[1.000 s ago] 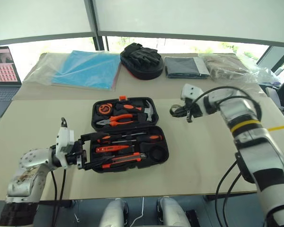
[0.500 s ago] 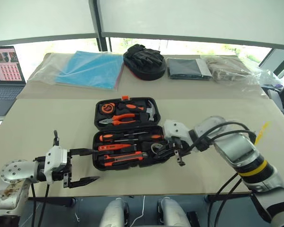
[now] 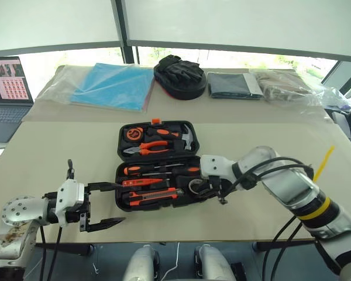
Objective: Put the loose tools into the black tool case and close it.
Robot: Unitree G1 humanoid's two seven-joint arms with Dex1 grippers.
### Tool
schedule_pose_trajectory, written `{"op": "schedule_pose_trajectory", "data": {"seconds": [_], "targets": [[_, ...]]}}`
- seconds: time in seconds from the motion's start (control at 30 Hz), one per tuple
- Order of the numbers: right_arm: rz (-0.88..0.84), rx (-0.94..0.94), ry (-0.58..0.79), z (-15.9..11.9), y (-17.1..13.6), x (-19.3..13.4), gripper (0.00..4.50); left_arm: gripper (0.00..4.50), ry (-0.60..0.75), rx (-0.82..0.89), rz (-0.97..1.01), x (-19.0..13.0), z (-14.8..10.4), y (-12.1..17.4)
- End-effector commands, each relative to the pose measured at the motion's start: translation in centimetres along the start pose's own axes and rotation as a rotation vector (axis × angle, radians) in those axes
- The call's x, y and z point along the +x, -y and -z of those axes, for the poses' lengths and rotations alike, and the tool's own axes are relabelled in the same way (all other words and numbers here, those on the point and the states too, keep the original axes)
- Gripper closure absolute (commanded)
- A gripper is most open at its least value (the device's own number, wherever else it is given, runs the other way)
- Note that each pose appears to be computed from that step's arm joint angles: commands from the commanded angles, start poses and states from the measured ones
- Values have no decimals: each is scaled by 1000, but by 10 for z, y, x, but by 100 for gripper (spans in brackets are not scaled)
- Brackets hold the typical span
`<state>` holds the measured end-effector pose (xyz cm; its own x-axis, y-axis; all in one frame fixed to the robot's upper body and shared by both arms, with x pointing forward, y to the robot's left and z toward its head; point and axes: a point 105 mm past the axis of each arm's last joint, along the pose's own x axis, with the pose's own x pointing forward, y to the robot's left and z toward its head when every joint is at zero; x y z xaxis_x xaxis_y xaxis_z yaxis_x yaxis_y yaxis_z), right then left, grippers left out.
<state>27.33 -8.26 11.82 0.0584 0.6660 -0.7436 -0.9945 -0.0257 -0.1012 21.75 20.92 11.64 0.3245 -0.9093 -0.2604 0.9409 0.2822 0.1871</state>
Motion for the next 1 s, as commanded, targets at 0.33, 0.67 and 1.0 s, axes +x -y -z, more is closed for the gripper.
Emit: {"op": "schedule_pose_trajectory", "data": {"seconds": [0.33,0.67,1.0], "targets": [[128,24,279,-9,32,-65,242,66,-8,-71,-406,-41,-1,-51],[554,-14,225,27,100,-37,450,429,-65,-226,-686,-17,25,-94],[444,-67,280,9,104,-1,450,440,-82,-256,-540,26,24,-96]]}}
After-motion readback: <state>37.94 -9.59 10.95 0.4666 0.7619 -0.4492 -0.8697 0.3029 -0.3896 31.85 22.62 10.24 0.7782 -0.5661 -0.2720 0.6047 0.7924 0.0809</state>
